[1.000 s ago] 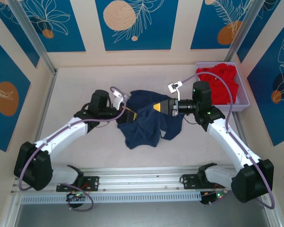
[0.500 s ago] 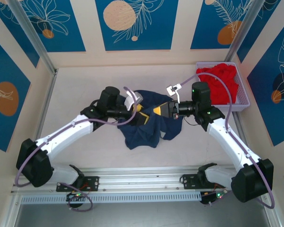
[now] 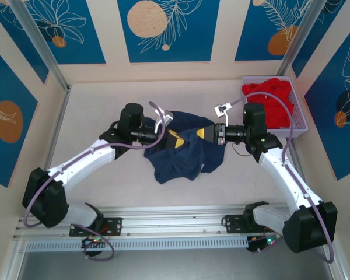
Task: Fold the inside-out t-shirt
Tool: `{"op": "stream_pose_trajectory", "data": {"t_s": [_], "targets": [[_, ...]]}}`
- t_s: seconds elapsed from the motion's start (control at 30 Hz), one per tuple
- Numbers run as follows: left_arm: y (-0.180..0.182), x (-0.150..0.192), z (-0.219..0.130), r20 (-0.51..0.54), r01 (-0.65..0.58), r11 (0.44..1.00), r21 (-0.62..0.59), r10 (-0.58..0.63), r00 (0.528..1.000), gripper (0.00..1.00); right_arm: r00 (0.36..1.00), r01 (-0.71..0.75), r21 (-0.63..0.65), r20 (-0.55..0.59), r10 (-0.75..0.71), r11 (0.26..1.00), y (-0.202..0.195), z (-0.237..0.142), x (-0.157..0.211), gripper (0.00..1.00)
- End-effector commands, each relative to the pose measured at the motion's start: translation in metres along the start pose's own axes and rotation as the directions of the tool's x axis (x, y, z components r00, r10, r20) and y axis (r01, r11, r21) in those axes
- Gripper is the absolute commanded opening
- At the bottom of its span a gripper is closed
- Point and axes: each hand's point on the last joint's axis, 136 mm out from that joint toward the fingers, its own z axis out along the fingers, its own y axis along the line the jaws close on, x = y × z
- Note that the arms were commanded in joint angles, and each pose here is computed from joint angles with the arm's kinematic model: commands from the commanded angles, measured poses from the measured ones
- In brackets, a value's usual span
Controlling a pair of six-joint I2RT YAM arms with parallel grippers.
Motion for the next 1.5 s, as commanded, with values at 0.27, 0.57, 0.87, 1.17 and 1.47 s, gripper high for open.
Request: {"op": "stream_pose_trajectory", "data": {"t_s": [0.27,0.57,0.87,1.17,1.47], "targets": [[-0.004,-0.020,-0.016,0.073,0.051,0.999,-0.012,-0.050,0.996,0.00,1.000,-0.021,0.229,0.011,0.019,0.973,-0.022,-0.016,0.008,0.27],[0.004,-0.015,-0.016,0.060,0.082,0.996,-0.037,-0.080,0.995,0.00,0.970,0.239,0.252,-0.028,-0.240,0.938,0.003,-0.009,0.014,0.41],[0.002,-0.011,-0.016,0.045,0.083,0.996,-0.033,-0.081,0.996,0.00,0.907,0.420,0.337,-0.128,-0.401,0.843,-0.001,0.015,0.005,0.55],[0.003,-0.007,-0.016,0.035,0.084,0.996,-0.033,-0.083,0.996,0.00,0.901,0.433,0.331,-0.126,-0.416,0.839,0.002,0.026,-0.006,0.39],[0.018,0.005,-0.016,0.017,0.098,0.991,-0.095,-0.097,0.995,0.00,0.930,0.364,0.306,-0.071,-0.360,0.880,0.018,0.017,-0.018,0.00]]}}
